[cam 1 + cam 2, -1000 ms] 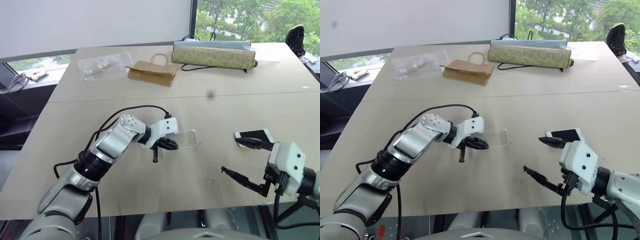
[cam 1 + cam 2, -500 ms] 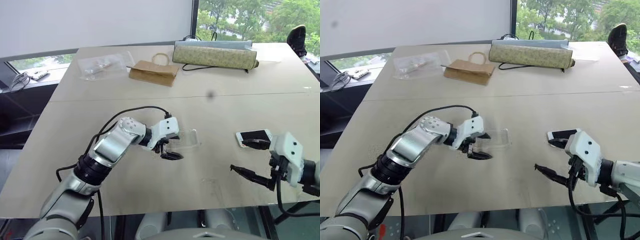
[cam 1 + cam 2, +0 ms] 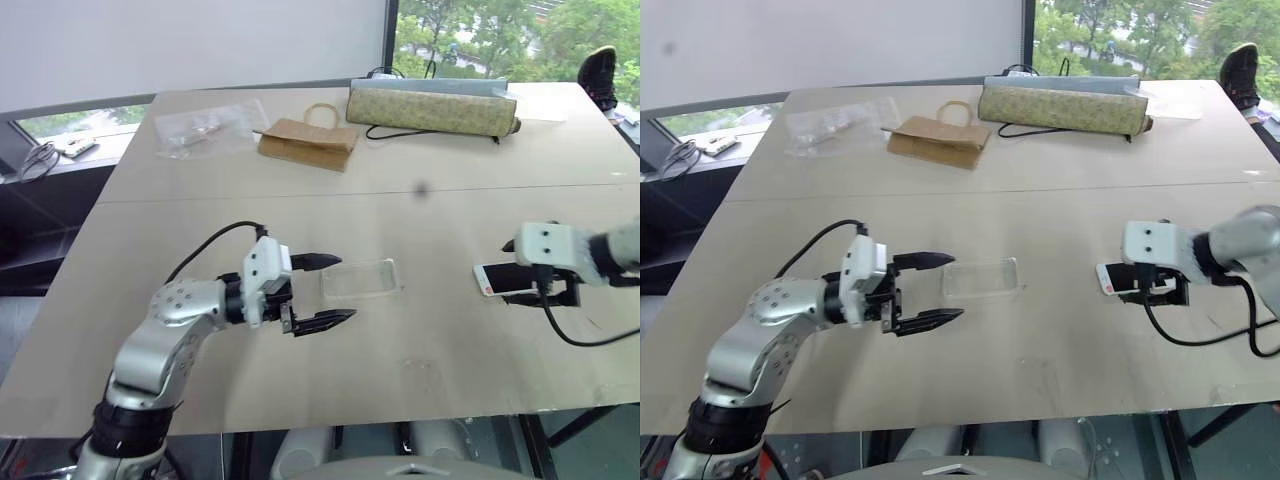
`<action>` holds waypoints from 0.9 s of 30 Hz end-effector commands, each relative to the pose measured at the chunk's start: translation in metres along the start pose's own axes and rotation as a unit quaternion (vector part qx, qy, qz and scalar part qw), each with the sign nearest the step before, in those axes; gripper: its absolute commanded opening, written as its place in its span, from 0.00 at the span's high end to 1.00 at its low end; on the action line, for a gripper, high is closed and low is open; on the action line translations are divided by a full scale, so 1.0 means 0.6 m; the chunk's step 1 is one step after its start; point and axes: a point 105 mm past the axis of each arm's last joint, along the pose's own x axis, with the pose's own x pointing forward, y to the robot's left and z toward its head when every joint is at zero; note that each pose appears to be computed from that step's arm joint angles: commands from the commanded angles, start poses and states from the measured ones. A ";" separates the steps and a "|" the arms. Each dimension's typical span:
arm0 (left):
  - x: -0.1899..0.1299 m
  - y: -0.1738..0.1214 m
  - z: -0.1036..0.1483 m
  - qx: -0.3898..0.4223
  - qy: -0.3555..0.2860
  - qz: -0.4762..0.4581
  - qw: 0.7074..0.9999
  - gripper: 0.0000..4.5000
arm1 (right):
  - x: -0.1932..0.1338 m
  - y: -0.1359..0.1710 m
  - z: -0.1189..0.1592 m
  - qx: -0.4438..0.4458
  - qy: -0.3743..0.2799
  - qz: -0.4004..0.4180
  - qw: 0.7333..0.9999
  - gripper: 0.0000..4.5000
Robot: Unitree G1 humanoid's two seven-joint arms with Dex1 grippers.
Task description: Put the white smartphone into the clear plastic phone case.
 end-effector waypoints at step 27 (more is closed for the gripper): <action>-0.005 -0.042 0.026 -0.015 -0.044 0.031 0.998 0.00 | 0.048 -0.021 -0.080 0.008 0.141 0.115 0.983 0.29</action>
